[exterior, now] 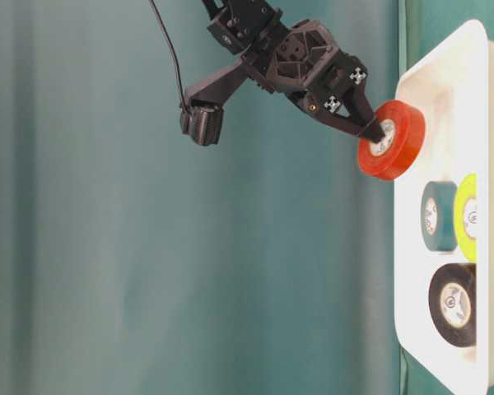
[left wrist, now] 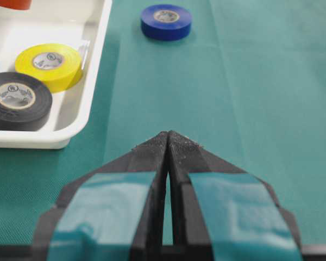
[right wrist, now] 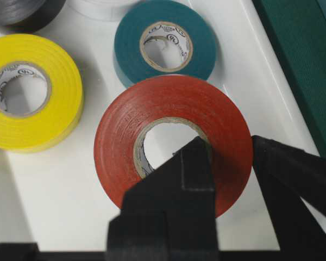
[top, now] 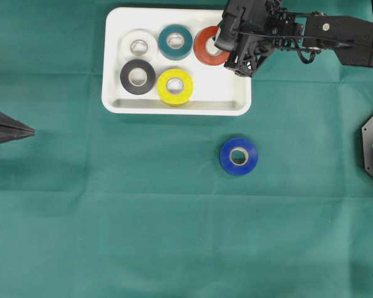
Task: Put the tape into the white case with the right arm.
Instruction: 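Release the orange-red tape in the tray and withdraw right, then move the open right gripper over the blue tape roll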
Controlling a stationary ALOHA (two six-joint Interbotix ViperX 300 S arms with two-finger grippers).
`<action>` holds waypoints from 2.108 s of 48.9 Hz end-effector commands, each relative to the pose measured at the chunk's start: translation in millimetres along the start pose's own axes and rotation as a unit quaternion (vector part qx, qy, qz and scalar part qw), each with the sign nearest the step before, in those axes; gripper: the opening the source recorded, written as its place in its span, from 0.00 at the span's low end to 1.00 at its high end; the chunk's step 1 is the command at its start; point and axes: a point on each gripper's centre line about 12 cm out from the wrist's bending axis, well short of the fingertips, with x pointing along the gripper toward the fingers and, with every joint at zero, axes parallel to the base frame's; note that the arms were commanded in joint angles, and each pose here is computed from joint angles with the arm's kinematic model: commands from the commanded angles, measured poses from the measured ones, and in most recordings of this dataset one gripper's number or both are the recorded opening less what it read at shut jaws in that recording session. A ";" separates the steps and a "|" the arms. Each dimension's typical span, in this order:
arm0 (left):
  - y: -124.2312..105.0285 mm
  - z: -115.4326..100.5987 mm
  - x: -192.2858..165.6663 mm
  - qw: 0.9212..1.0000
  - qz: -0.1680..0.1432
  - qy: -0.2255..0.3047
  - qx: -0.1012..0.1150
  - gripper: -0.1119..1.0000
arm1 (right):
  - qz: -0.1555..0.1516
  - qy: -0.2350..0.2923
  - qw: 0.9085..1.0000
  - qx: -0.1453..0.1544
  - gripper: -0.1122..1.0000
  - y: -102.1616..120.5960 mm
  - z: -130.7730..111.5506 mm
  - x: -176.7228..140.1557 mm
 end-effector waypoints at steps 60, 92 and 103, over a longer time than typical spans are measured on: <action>-0.4 4.1 0.7 1.000 -0.001 -0.004 0.002 0.10 | 0.026 -0.066 0.997 -0.007 0.73 4.2 -97.0 -121.9; -0.4 4.1 0.7 1.000 -0.001 -0.004 0.001 0.10 | 0.127 -0.122 0.983 -0.060 0.72 46.3 -140.0 -164.8; -0.4 4.1 0.7 1.000 -0.001 -0.004 0.002 0.10 | 0.183 -0.097 0.975 -0.078 0.72 69.7 -151.6 -170.0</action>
